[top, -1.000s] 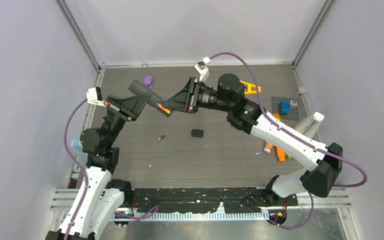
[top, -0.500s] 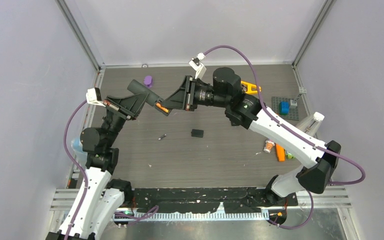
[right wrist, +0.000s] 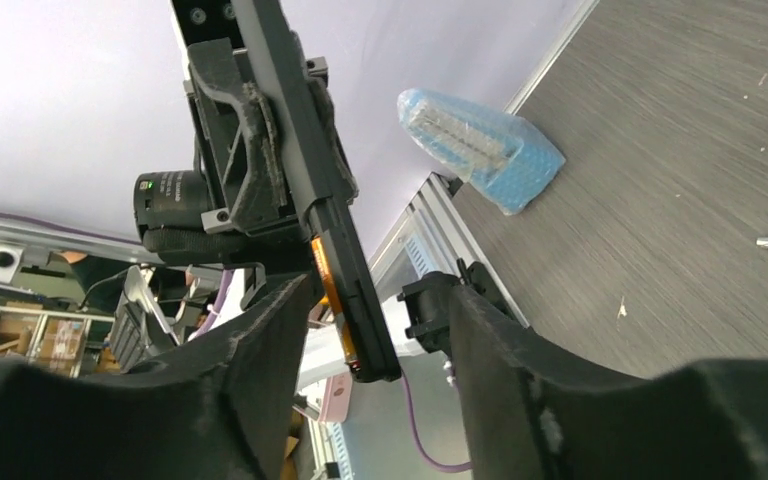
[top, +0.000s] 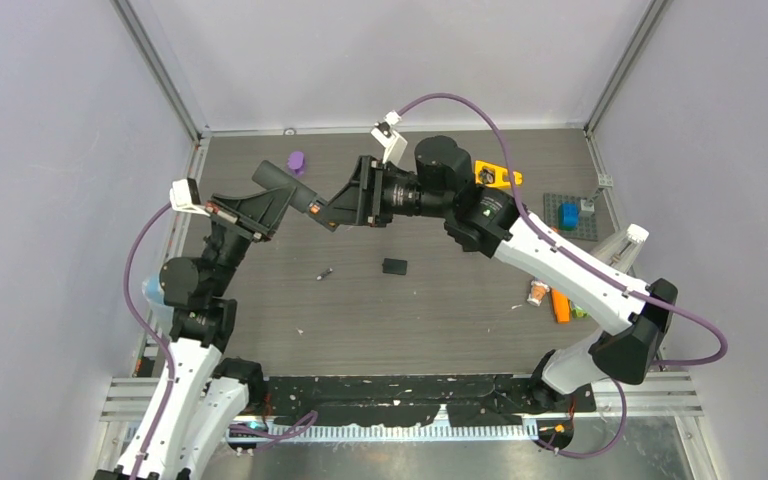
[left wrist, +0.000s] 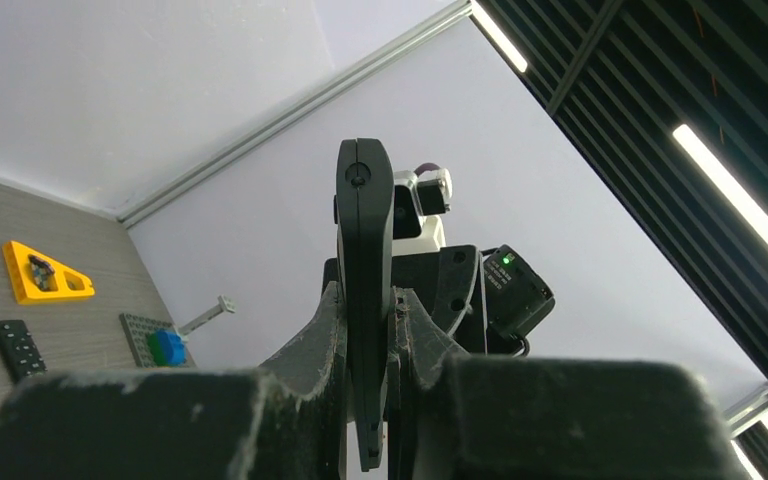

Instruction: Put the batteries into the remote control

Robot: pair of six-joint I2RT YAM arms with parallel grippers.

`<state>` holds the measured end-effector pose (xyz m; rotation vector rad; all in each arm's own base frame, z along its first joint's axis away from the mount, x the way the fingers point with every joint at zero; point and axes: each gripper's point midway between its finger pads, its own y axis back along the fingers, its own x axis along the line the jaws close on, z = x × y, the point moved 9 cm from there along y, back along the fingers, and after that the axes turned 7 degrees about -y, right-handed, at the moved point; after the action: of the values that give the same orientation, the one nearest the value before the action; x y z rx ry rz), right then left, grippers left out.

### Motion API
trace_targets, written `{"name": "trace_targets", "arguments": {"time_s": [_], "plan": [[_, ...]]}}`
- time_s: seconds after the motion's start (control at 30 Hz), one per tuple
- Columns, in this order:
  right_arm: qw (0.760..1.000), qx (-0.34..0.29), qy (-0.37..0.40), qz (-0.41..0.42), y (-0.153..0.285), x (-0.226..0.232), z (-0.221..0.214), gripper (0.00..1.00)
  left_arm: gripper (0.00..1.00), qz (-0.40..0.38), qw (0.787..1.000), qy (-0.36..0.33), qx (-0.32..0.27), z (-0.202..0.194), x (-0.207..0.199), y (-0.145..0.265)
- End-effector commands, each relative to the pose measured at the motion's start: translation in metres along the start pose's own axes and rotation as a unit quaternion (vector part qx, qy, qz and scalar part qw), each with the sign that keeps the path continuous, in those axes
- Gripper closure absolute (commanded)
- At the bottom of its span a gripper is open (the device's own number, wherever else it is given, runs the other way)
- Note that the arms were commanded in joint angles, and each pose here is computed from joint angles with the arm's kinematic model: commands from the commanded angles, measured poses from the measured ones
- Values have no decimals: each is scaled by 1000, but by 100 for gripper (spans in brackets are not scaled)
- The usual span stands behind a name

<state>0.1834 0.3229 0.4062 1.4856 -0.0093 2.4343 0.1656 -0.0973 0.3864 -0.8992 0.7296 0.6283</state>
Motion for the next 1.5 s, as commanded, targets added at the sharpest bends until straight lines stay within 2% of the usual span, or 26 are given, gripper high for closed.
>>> {"name": "trace_targets", "arguments": {"time_s": [0.0,0.13,0.23,0.37,0.53,0.63,0.77,0.9,0.93,0.97,1.0,1.03,1.1,1.17,1.33,1.47], "plan": [[998,-62,16,3,21,13,17,35,100,-10,999,-48,-18,4,-8,6],[994,-110,21,-13,40,9,32,25,100,35,995,-90,-10,-1,4,16],[991,-125,21,-32,48,-4,40,23,100,83,990,-118,-4,-4,16,25],[989,-114,39,-83,44,-42,41,25,100,166,976,-142,-2,-6,31,42],[971,-54,124,-195,21,-115,30,27,100,247,957,-152,-7,-9,43,65],[957,13,148,-250,-4,-158,15,29,100,268,949,-164,-12,-8,43,73],[935,71,194,-288,-36,-189,-1,32,100,285,940,-187,-16,-5,37,82],[900,84,313,-290,-72,-203,-25,35,100,271,938,-214,-14,-2,27,84],[897,91,319,-291,-81,-207,-32,35,100,266,938,-223,-14,-1,23,84],[904,83,300,-292,-87,-202,-30,36,100,265,936,-233,-15,1,20,84],[901,75,282,-322,-94,-210,-31,37,100,267,933,-243,-16,3,18,84],[907,59,241,-340,-98,-202,-27,38,100,271,929,-252,-17,5,16,84],[904,31,176,-388,-104,-204,-24,38,100,272,923,-270,-20,10,9,83],[888,-5,138,-439,-109,-207,-23,38,100,265,922,-282,-24,15,1,80],[866,-47,60,-495,-122,-207,-43,38,100,271,915,-297,-42,24,-9,75],[860,-64,-10,-506,-137,-211,-57,42,100,275,910,-304,-59,29,-17,79]]}}
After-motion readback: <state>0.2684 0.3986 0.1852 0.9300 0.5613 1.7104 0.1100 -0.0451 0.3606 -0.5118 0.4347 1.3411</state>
